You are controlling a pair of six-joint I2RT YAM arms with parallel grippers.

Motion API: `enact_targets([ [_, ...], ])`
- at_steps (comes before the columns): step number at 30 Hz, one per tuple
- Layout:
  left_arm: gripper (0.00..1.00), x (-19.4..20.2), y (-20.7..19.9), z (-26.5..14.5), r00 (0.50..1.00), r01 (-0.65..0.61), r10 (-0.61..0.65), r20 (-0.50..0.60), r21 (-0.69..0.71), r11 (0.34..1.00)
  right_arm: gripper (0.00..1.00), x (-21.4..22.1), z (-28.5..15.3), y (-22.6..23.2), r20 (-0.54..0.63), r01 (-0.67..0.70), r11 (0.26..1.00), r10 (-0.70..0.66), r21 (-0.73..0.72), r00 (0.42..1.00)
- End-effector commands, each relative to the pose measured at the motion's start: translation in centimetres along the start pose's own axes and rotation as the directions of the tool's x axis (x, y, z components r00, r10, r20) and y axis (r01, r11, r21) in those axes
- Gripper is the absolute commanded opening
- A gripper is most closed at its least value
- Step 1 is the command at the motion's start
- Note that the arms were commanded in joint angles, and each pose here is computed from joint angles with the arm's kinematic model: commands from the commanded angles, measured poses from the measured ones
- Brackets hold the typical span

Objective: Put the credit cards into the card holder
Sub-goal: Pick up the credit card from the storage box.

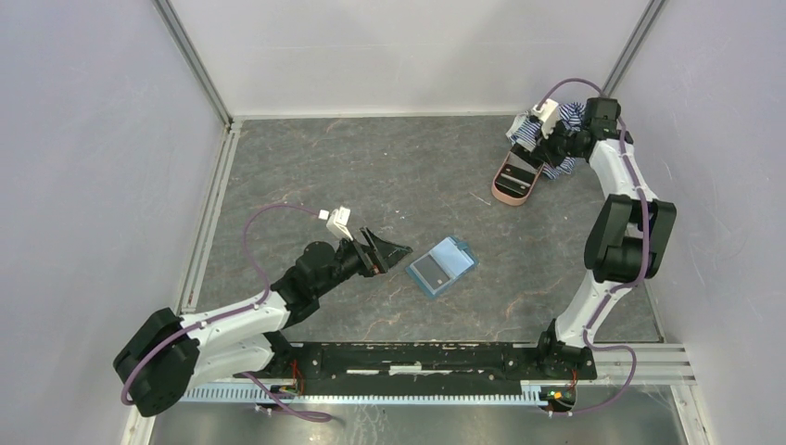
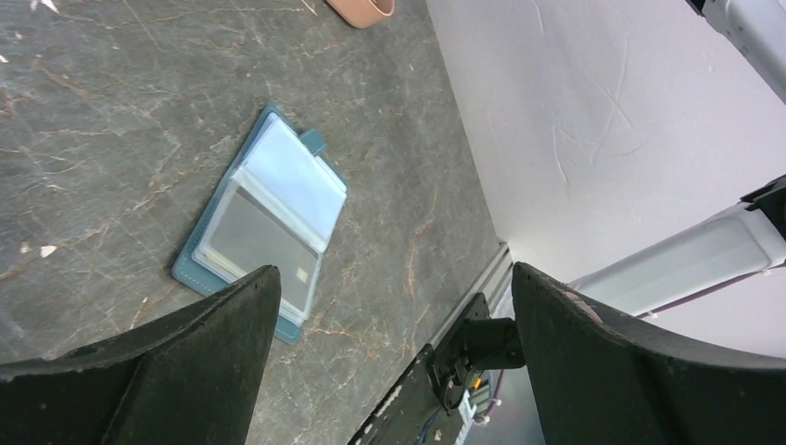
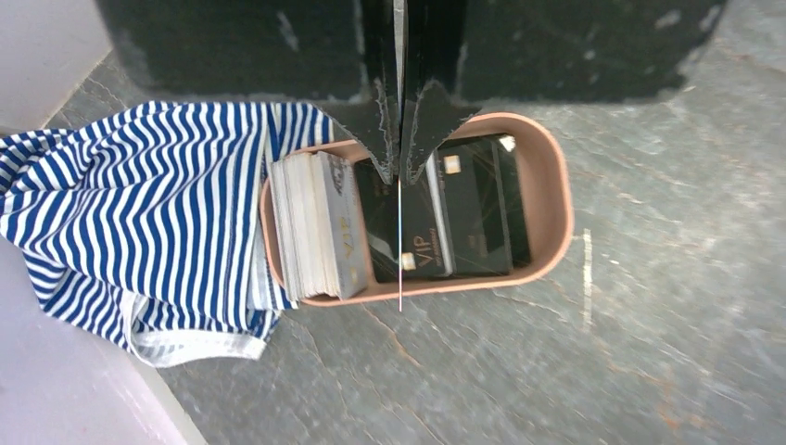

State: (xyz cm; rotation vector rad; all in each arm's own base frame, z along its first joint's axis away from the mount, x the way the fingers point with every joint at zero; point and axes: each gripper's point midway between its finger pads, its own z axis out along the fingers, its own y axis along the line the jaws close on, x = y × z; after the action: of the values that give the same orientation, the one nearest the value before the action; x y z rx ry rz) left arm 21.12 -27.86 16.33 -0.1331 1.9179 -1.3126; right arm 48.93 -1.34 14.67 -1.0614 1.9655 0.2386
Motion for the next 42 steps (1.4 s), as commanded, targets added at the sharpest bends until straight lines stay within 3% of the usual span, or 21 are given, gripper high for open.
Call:
enact_targets([
  [1, 1.00, -0.6, -2.1, 0.0, 0.999, 0.031, -0.032, 0.017, 0.100, 0.994, 0.00, -4.1, -2.9, 2.3, 0.142, -0.038, 0.998, 0.045, -0.057, 0.989],
  [12, 1.00, -1.4, -6.0, -0.5, 0.997, 0.050, -0.065, 0.041, 0.295, 0.954, 0.00, -7.3, -7.2, 12.6, 0.329, -0.120, 0.938, 0.231, -0.326, 0.916],
  [19, 1.00, -1.7, -7.7, -0.5, 0.996, 0.026, -0.053, 0.069, 0.352, 0.936, 0.00, -7.7, -9.2, 19.0, 0.357, -0.184, 0.812, 0.431, -0.553, 0.828],
  [23, 1.00, -1.5, -8.0, -0.3, 0.995, 0.014, -0.047, 0.084, 0.353, 0.936, 0.00, -7.3, -10.3, 22.0, 0.373, -0.152, 0.763, 0.467, -0.628, 0.802],
  [25, 1.00, -1.3, -8.1, -0.2, 0.995, 0.010, -0.044, 0.087, 0.352, 0.936, 0.00, -6.9, -10.4, 23.3, 0.332, -0.217, 0.702, 0.556, -0.678, 0.762],
  [34, 1.00, 0.3, -7.9, 1.1, 0.997, 0.015, -0.038, 0.063, 0.338, 0.941, 0.00, -4.3, -9.6, 26.7, 0.287, -0.255, 0.661, 0.596, -0.705, 0.750],
  [42, 1.00, 1.7, -6.5, 1.8, 0.999, 0.035, -0.044, 0.026, 0.289, 0.957, 0.00, -2.4, -9.3, 29.4, 0.294, -0.233, 0.697, 0.547, -0.678, 0.784],
])
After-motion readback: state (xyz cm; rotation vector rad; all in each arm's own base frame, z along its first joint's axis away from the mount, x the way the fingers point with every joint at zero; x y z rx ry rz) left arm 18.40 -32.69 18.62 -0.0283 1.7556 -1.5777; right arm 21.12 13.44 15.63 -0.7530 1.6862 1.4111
